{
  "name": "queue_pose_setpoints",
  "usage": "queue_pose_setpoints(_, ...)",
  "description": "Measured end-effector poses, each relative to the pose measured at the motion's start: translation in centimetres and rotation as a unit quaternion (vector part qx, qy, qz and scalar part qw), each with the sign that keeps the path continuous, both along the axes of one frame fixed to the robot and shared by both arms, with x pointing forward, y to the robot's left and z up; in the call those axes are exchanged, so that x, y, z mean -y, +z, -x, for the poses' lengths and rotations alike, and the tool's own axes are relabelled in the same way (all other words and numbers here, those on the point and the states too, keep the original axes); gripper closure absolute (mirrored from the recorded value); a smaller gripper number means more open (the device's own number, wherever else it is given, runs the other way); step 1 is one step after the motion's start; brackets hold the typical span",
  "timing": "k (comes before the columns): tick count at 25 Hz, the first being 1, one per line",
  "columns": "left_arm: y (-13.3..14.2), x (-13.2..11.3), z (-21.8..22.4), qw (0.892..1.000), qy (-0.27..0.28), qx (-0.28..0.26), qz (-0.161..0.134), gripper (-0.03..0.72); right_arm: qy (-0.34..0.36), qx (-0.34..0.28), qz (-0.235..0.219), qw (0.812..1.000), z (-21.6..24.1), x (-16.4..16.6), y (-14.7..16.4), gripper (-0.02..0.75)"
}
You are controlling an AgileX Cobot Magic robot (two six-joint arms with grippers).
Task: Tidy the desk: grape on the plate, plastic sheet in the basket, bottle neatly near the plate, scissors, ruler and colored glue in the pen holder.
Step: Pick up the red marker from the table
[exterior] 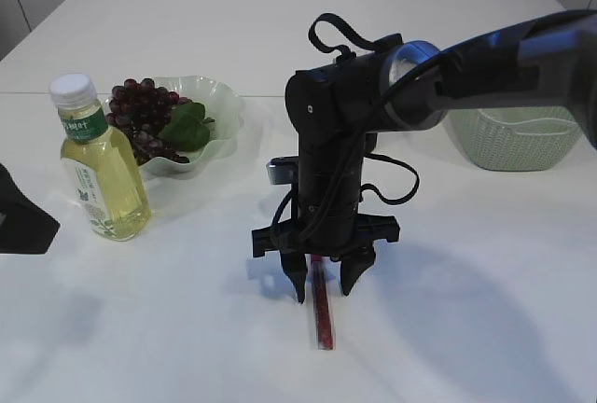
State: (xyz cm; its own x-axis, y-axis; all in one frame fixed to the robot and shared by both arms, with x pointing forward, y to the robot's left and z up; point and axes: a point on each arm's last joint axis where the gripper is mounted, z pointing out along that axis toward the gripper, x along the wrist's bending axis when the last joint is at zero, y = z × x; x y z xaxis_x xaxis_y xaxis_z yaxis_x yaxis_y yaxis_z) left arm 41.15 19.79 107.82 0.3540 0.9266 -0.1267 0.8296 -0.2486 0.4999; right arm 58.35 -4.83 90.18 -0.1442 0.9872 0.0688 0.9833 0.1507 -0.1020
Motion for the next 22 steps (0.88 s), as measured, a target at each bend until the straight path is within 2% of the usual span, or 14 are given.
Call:
queue_pose_setpoints(5,0.00,0.00,0.00,1.000,0.000,0.000,0.000,0.276,0.000,0.000,0.000,1.000,0.00,0.00,0.00,0.312)
queue_pose_setpoints(12,0.00,0.00,0.00,1.000,0.000,0.000,0.000,0.277,0.000,0.002,-0.001,1.000,-0.04,-0.03,0.00,0.472)
queue_pose_setpoints(22,0.00,0.00,0.00,1.000,0.000,0.000,0.000,0.276,0.000,0.003,-0.001,1.000,-0.05,-0.02,-0.01,0.491)
